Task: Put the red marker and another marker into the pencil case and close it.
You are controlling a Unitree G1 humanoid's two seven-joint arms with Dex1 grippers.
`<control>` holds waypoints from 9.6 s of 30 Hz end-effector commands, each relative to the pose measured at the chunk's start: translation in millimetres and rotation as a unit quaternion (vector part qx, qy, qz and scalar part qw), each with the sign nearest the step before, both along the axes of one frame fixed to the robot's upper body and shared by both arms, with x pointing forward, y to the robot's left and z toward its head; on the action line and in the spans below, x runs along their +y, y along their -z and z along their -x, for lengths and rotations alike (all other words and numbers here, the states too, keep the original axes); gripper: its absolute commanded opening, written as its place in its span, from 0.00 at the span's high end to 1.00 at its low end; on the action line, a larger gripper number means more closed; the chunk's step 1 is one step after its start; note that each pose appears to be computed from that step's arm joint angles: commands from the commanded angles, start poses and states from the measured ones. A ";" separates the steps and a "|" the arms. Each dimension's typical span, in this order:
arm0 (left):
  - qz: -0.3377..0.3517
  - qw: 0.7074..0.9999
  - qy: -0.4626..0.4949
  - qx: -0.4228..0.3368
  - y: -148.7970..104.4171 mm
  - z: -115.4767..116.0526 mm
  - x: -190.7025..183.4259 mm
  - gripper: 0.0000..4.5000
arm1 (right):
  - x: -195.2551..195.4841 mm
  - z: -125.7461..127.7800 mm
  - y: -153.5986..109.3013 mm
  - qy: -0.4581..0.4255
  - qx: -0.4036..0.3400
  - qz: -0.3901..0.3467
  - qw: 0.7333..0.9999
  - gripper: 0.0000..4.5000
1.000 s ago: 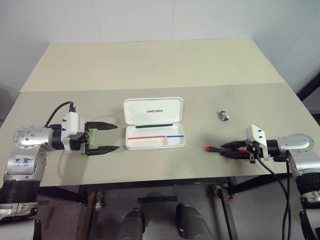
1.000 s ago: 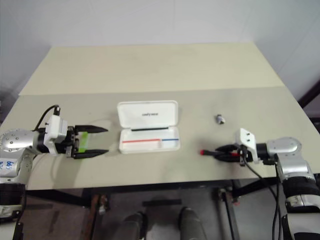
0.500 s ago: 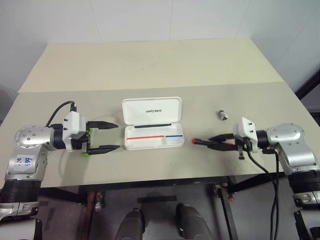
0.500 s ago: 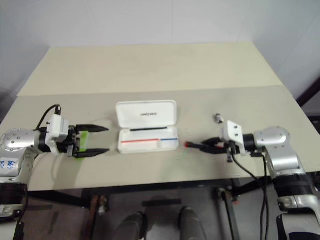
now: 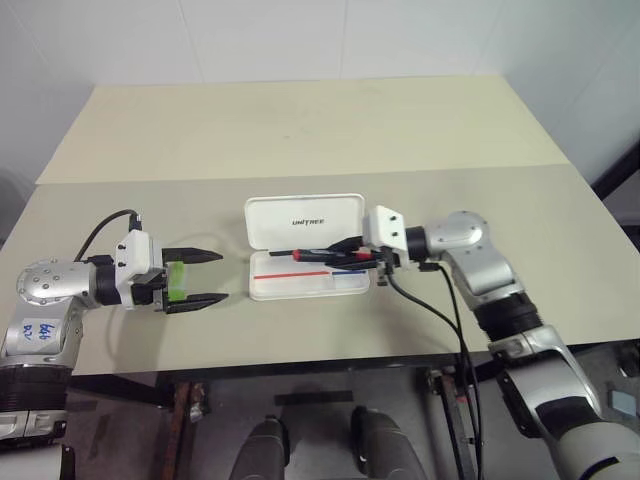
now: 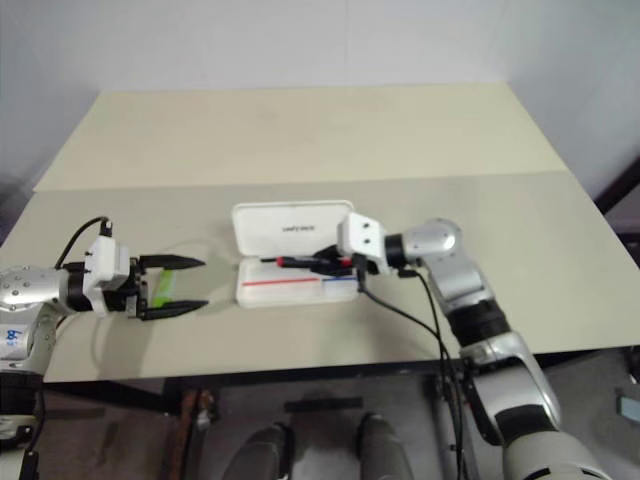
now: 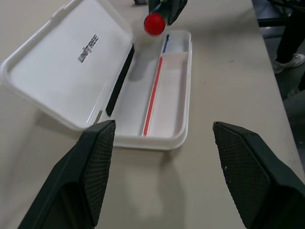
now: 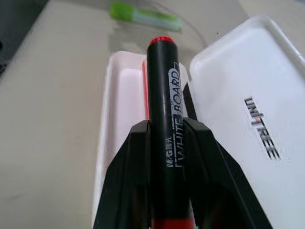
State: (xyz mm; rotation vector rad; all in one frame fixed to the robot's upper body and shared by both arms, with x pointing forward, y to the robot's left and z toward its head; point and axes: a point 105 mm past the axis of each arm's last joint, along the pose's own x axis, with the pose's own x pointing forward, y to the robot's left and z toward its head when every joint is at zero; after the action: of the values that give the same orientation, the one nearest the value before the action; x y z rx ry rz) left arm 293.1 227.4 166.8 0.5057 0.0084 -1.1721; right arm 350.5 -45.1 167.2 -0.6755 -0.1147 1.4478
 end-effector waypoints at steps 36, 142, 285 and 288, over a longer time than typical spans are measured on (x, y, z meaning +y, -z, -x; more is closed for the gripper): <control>0.022 0.997 -0.068 -0.032 1.5 9.6 5.8 0.23 | 31.1 57.5 -48.9 -0.130 0.028 -0.138 0.981 0.01; 0.009 0.981 0.192 -0.027 21.3 -38.9 -98.4 0.76 | -123.8 83.0 -17.4 0.185 0.019 -0.099 0.977 0.00; 0.071 0.993 -0.011 -0.090 -24.9 -18.6 -37.8 0.00 | -41.8 -11.8 3.5 0.022 0.078 -0.032 0.996 0.01; 0.074 0.993 -0.013 -0.090 -24.9 -18.7 -38.0 0.00 | -49.8 -7.5 -5.9 0.025 0.073 -0.054 0.996 0.01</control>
State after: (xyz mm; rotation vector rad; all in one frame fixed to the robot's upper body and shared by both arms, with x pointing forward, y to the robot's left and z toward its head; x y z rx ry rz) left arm 310.8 188.1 180.8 0.4575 -0.1814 -1.1069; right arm 359.4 -87.5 153.7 -0.4840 0.0166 1.4507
